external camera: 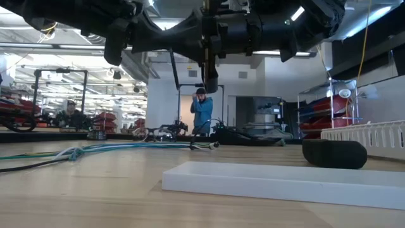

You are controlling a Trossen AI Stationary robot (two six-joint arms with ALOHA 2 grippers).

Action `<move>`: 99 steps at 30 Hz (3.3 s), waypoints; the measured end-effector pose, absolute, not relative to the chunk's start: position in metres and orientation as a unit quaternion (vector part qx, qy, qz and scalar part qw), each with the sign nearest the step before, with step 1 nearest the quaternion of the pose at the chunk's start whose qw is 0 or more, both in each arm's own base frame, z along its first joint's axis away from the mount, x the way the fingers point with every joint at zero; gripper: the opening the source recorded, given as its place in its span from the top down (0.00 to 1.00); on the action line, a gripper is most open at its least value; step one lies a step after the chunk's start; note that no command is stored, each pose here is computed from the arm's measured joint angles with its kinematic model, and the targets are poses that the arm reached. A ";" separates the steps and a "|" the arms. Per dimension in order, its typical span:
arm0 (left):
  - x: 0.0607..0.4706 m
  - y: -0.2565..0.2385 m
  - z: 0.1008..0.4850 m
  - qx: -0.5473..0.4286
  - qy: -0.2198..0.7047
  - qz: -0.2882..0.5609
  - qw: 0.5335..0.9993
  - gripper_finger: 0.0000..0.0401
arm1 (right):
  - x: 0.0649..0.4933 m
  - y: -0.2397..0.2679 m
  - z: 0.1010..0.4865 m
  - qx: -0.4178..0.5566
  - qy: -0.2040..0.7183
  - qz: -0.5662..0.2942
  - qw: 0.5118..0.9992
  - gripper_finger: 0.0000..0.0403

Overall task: Ziptie cables
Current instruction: Wrap the cable wires with the black zip tie

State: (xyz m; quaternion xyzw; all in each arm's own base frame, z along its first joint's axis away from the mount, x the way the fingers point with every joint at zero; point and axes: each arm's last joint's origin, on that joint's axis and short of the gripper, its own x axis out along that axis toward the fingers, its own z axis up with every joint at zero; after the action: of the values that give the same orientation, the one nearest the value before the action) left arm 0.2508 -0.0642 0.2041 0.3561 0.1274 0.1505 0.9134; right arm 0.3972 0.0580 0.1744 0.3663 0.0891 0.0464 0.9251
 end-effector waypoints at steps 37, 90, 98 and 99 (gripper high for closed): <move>0.250 -0.062 0.205 0.383 0.142 0.183 0.894 1.00 | 0.397 0.060 0.174 0.457 0.096 0.034 0.884 1.00; 0.251 -0.063 0.203 0.358 0.133 0.151 0.912 1.00 | 0.398 0.054 0.175 0.431 0.060 -0.015 0.900 1.00; 0.252 -0.066 0.198 0.393 0.147 0.151 0.895 1.00 | 0.398 0.055 0.180 0.448 0.040 0.004 0.893 1.00; 0.252 -0.066 0.198 0.398 0.150 0.156 0.891 1.00 | 0.398 0.055 0.180 0.451 0.042 0.007 0.892 1.00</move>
State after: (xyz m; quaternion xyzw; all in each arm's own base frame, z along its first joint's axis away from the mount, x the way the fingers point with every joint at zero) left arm 0.2520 -0.0658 0.1978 0.3983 0.1504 0.1558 0.8913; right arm 0.3983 0.0547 0.1799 0.4507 0.0415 0.0074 0.8917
